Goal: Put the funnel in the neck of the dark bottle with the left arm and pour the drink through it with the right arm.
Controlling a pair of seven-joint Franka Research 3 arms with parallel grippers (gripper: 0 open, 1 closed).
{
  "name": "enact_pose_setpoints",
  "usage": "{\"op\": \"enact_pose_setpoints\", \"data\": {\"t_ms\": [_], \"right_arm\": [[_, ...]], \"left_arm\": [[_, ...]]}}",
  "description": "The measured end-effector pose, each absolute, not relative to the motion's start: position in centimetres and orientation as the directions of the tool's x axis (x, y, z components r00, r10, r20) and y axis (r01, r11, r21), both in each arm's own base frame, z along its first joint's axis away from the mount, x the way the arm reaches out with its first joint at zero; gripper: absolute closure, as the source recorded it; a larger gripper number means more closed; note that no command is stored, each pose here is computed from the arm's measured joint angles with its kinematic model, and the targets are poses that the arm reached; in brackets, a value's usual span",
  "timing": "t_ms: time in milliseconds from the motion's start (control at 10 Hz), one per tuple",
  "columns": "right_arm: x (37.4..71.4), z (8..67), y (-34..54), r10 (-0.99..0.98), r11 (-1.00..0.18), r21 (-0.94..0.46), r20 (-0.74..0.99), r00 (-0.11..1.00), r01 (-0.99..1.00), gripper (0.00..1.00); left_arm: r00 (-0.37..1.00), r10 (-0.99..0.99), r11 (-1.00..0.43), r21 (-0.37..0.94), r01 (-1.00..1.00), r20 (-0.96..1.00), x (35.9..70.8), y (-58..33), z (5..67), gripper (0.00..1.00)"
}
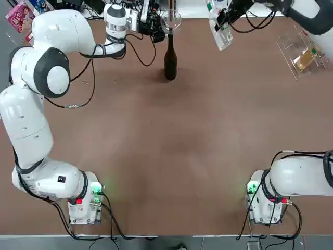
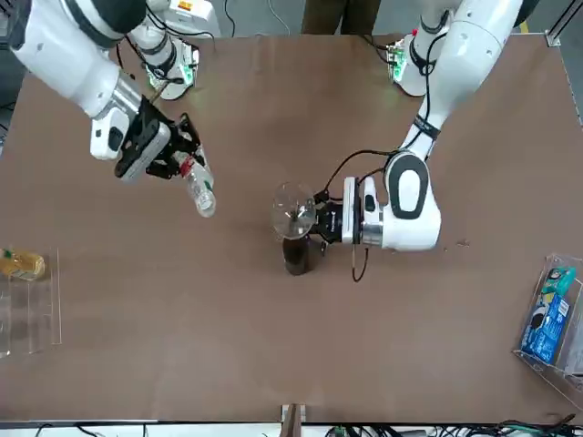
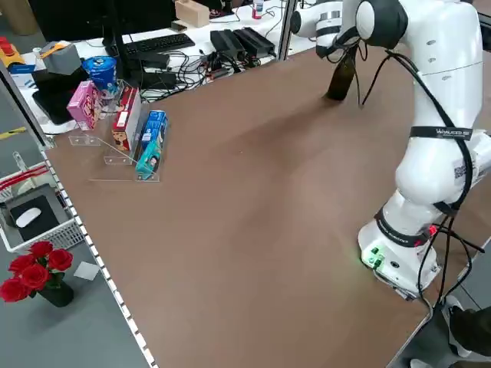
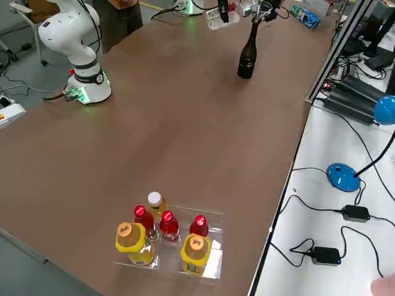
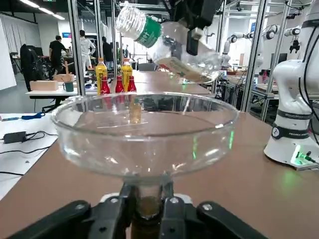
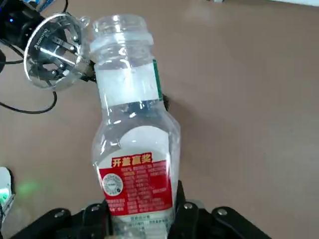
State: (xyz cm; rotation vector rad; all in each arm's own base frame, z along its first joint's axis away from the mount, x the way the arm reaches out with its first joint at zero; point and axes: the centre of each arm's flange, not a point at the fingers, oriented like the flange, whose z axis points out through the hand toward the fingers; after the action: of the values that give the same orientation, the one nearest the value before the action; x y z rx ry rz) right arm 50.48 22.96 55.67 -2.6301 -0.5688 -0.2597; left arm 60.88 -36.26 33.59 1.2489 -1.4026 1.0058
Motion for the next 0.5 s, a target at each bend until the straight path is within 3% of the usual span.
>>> {"op": "enact_pose_setpoints", "data": {"t_ms": [500], "right_arm": [[47.7, 56.9, 28.9, 0.249, -0.884, -0.353, 0.201, 0.947, 0.307, 0.56]], "left_arm": [[-0.005, -0.191, 0.131, 0.021, -0.991, 0.982, 60.9, -36.2, 33.6, 0.75]]}}
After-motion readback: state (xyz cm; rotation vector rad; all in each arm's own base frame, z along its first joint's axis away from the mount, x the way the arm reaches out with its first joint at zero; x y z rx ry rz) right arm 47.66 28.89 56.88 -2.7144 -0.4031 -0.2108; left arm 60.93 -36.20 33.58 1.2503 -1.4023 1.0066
